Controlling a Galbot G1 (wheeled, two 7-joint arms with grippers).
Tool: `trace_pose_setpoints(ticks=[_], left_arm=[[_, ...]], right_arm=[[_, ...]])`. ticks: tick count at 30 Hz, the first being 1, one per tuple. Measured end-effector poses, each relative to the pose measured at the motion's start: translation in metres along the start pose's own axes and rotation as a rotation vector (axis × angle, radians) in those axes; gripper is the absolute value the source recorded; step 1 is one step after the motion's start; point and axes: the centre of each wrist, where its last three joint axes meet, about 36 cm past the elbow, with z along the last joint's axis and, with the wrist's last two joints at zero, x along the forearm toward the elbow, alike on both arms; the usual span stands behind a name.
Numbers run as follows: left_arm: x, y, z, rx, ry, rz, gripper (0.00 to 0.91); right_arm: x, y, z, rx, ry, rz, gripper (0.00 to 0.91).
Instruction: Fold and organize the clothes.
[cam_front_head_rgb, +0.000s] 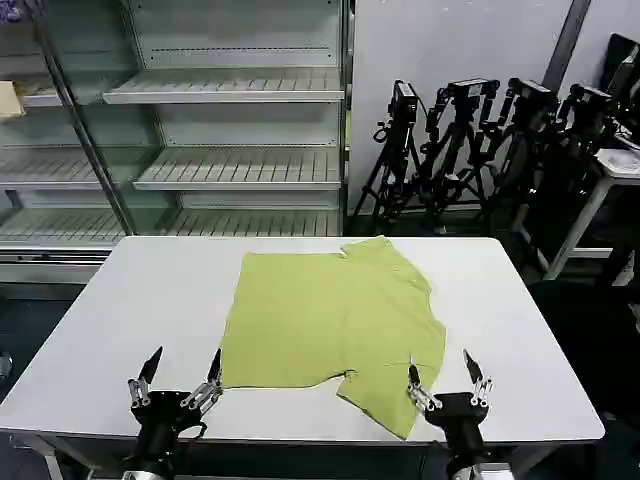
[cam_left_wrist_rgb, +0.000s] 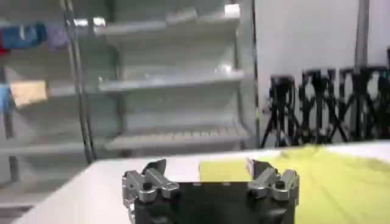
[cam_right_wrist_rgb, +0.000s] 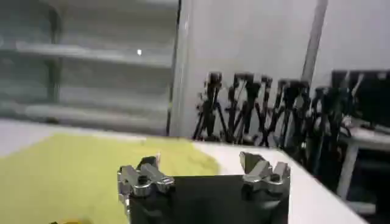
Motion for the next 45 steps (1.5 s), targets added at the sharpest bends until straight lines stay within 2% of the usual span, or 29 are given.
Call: trace_pose_setpoints(ticks=[11,25,26,27,28,29,31,32,33,45], left_arm=[[-0.034,0.002,0.023,0.041,0.158,0.039,0.907],[-0.076,0.007,0.050,0.065,0.253,0.042,0.907],[-0.079,0.007,0.050,0.066,0.256,0.042,0.796],[-0.081,0.007,0.051,0.067,0.257,0.043,0.373],[-0.082,0.006,0.052,0.067,0.259,0.045,0.141],[-0.083,0.006,0.052,0.069,0.262,0.046,0.020],[-0.086,0.005,0.054,0.070,0.265,0.044,0.020],[-0.087,0.006,0.054,0.072,0.267,0.042,0.020],[-0.088,0.005,0.055,0.073,0.268,0.041,0.020],[-0.090,0.005,0.059,0.087,0.285,0.048,0.020]], right_arm=[[-0.001,0.017,0.012,0.014,0.095,-0.027,0.907],[0.001,0.034,0.023,0.022,0.175,-0.041,0.907],[0.002,0.034,0.023,0.021,0.180,-0.042,0.907],[0.002,0.035,0.024,0.020,0.184,-0.044,0.907],[0.003,0.035,0.024,0.017,0.187,-0.046,0.907],[0.003,0.036,0.024,0.014,0.189,-0.048,0.705],[0.003,0.037,0.024,0.010,0.192,-0.052,0.353],[0.003,0.037,0.025,0.006,0.195,-0.055,0.121],[0.004,0.038,0.025,0.004,0.197,-0.058,0.000],[0.004,0.039,0.025,-0.021,0.211,-0.071,0.000]])
